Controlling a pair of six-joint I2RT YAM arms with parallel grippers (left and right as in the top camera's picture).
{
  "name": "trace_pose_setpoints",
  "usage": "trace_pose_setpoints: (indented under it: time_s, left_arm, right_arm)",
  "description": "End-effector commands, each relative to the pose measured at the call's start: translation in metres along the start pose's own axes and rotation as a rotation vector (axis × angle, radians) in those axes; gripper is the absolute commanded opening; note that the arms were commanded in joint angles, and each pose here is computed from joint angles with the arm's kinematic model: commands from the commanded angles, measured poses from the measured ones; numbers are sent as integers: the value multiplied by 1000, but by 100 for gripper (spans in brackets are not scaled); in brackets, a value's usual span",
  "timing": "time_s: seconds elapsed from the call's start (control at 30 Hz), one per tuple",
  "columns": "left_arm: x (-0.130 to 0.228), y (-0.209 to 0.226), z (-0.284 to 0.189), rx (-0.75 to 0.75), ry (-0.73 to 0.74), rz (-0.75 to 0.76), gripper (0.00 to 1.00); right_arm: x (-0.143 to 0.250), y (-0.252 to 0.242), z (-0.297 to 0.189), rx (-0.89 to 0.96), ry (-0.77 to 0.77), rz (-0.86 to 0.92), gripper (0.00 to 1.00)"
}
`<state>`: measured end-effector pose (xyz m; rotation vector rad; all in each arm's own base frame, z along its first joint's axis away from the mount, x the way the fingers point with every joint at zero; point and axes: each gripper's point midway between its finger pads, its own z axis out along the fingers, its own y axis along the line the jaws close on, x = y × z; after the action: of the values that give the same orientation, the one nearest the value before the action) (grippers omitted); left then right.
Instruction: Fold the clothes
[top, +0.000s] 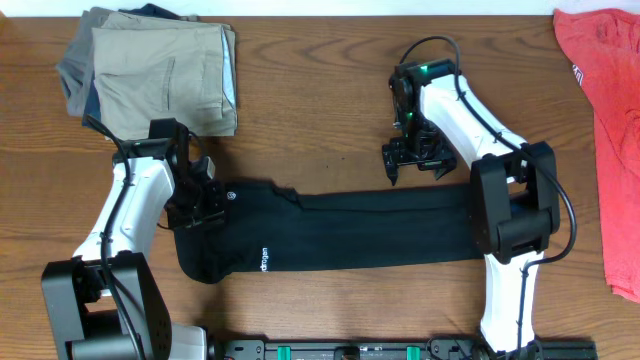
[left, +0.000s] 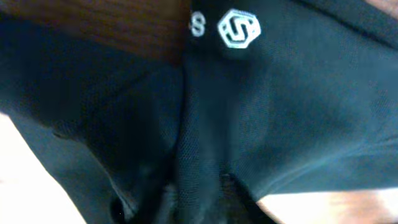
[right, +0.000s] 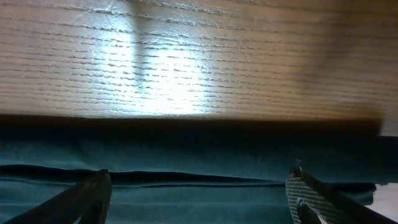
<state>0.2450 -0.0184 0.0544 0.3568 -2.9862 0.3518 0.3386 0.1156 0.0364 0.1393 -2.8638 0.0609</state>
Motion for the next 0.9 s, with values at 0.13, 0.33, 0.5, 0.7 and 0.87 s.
trace_pose_setpoints:
  time_s: [0.13,0.33,0.5,0.7,0.87]
  left_arm:
    - [21,2,2,-2,87,-15,6]
    - [32,3,-1,-9,125,-42,6]
    - [47,11,-14,-65,145,-69,6]
    - [56,16,-29,-101,105,-105,6]
    - [65,10,-33,-79,120,-127,6]
  right_arm:
    - [3,5,3,3,11,-10,88]
    - [10,4,3,8,38,-9,87]
    - [23,1,2,20,93,-7,86]
    - [30,6,1,-15,123,-4,86]
    - [31,13,1,-22,124,-16,86]
